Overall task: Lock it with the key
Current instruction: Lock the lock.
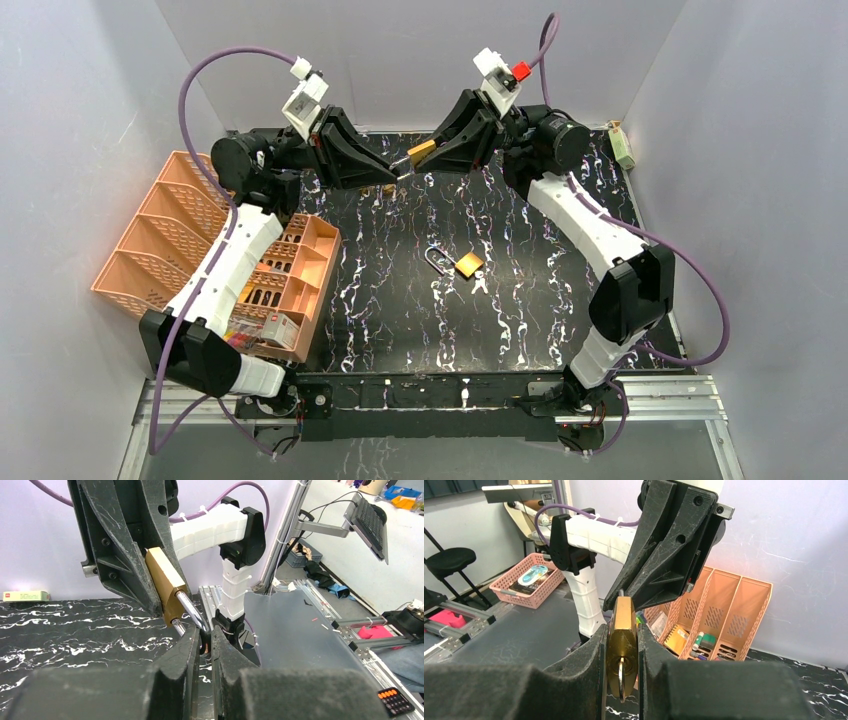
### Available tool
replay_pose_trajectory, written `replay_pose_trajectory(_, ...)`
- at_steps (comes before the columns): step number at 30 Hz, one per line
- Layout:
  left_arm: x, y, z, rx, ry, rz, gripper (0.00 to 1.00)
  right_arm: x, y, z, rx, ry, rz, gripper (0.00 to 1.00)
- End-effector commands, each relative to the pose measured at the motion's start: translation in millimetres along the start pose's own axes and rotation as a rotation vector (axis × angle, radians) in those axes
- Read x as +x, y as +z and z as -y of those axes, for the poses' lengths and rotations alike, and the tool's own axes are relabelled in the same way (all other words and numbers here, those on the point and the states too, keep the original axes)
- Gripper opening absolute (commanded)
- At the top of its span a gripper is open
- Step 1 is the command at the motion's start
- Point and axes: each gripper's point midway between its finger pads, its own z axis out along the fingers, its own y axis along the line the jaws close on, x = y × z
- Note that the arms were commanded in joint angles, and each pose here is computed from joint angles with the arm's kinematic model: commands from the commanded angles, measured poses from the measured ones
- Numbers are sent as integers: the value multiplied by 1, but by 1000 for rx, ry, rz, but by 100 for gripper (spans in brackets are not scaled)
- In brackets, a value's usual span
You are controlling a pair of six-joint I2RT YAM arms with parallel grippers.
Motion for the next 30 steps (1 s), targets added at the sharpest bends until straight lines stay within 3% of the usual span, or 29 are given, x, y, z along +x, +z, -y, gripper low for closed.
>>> replay_pose_trajectory(1, -22, 18, 2, 5, 100, 128, 0, -21, 35, -15, -28, -33, 151, 0)
replay_pose_trajectory(11, -38, 24, -8, 85, 42, 249, 0, -5, 53, -17, -71, -6, 156, 0)
replay_pose_trajectory(21, -18, 25, -26, 67, 9, 209, 0, 12, 68, -24, -114, 20, 134, 0)
replay_pose_trajectory(25, -15, 17, -31, -7, 29, 164, 0, 2, 57, -21, -68, -7, 114, 0)
replay_pose_trajectory(30, -18, -22, -61, -232, 25, 181, 0, -11, 35, -9, 108, -53, 101, 0)
